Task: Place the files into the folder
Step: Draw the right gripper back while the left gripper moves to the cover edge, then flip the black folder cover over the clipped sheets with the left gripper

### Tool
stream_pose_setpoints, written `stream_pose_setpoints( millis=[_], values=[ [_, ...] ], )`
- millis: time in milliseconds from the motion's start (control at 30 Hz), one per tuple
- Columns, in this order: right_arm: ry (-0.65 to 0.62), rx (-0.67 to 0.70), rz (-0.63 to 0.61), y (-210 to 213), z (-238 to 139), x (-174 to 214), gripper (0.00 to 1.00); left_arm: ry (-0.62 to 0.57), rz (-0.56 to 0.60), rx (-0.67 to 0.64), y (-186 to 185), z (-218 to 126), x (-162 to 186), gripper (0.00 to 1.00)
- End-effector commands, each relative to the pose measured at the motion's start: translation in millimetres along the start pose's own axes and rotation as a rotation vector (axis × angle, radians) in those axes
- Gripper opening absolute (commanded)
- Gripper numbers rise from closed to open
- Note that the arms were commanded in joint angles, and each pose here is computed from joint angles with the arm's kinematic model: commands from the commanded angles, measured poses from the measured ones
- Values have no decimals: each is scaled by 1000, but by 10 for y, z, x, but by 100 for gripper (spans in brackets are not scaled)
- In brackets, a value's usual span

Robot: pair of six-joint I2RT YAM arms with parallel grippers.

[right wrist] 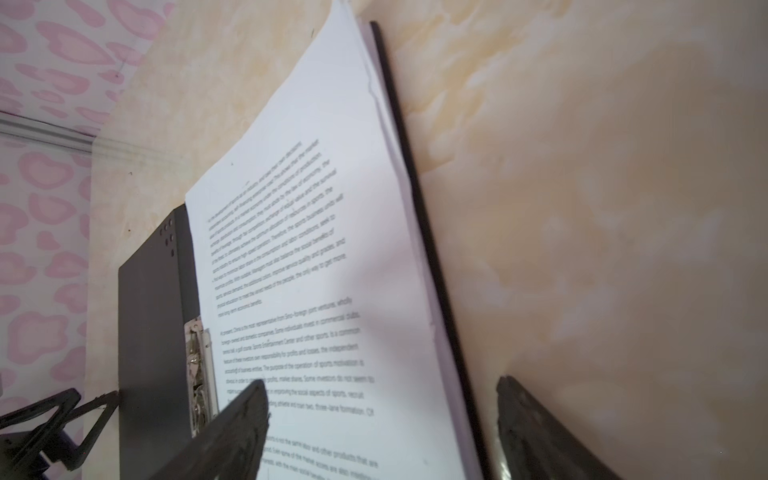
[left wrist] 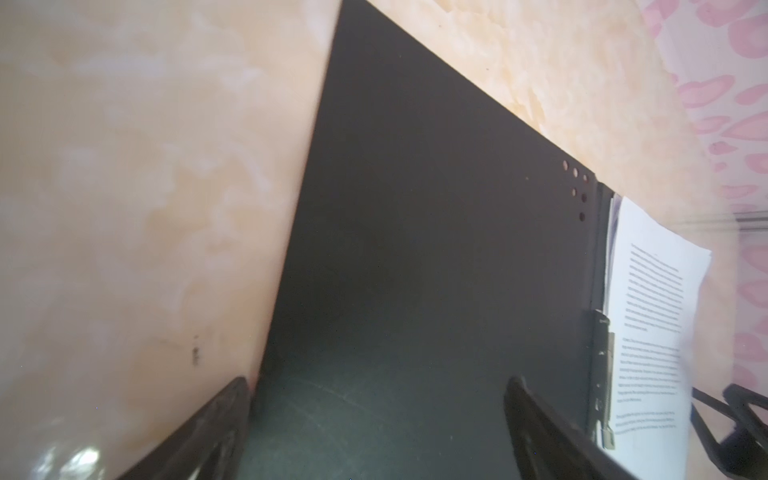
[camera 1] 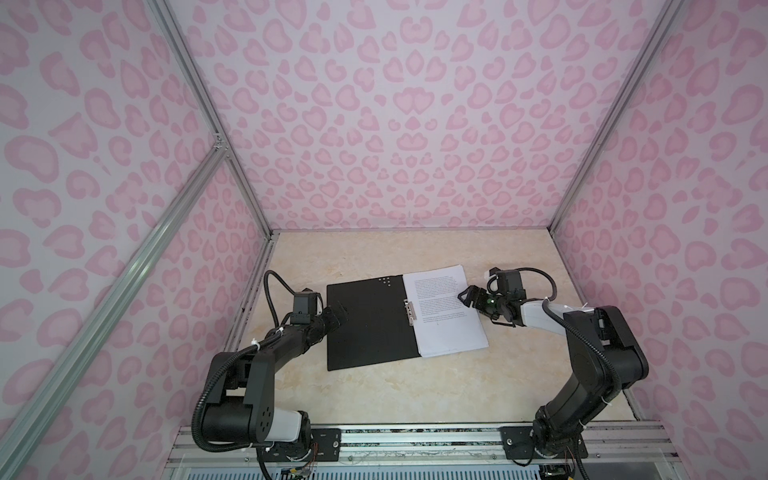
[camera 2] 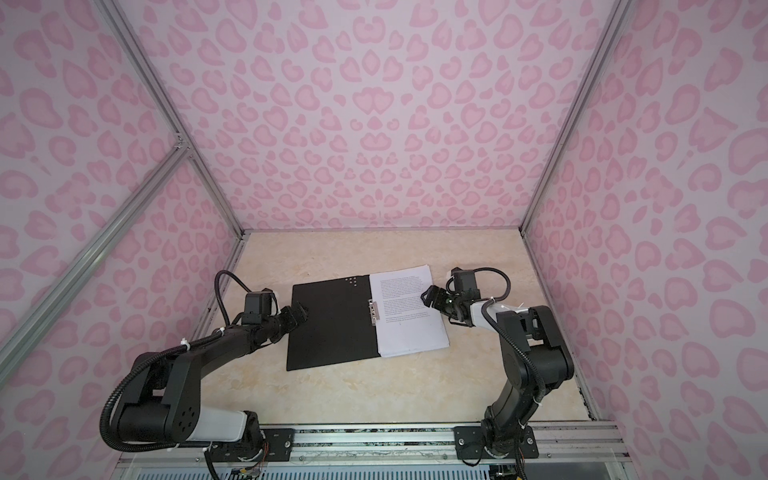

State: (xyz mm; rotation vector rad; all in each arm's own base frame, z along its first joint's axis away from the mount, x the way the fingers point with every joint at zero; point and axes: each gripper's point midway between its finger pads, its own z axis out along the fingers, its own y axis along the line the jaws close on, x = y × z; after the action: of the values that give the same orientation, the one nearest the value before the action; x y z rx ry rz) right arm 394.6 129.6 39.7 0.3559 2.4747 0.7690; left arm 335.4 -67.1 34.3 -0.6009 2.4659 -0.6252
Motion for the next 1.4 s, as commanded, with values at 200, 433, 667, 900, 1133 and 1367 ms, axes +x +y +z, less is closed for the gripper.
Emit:
stream_pose_setpoints(
  millis=[200,433,667,900,1133,1367],
  values=[
    [91,-33,73,19,88,266,84,176,-88,160,-314,-79,266,98],
    [101,-58,85,60,123,309,82,131,-54,293,-713,-365,53,98],
    [109,-96,97,170,116,352,82,103,17,422,-1185,-796,-59,97],
    [71,-157,140,451,79,384,83,53,174,532,-1840,-1417,-23,98],
    [-6,-259,162,823,47,272,86,137,290,615,-2558,-1382,458,98],
    [-200,-141,189,398,-529,-359,97,301,409,664,-3351,-921,1220,98]
  ],
)
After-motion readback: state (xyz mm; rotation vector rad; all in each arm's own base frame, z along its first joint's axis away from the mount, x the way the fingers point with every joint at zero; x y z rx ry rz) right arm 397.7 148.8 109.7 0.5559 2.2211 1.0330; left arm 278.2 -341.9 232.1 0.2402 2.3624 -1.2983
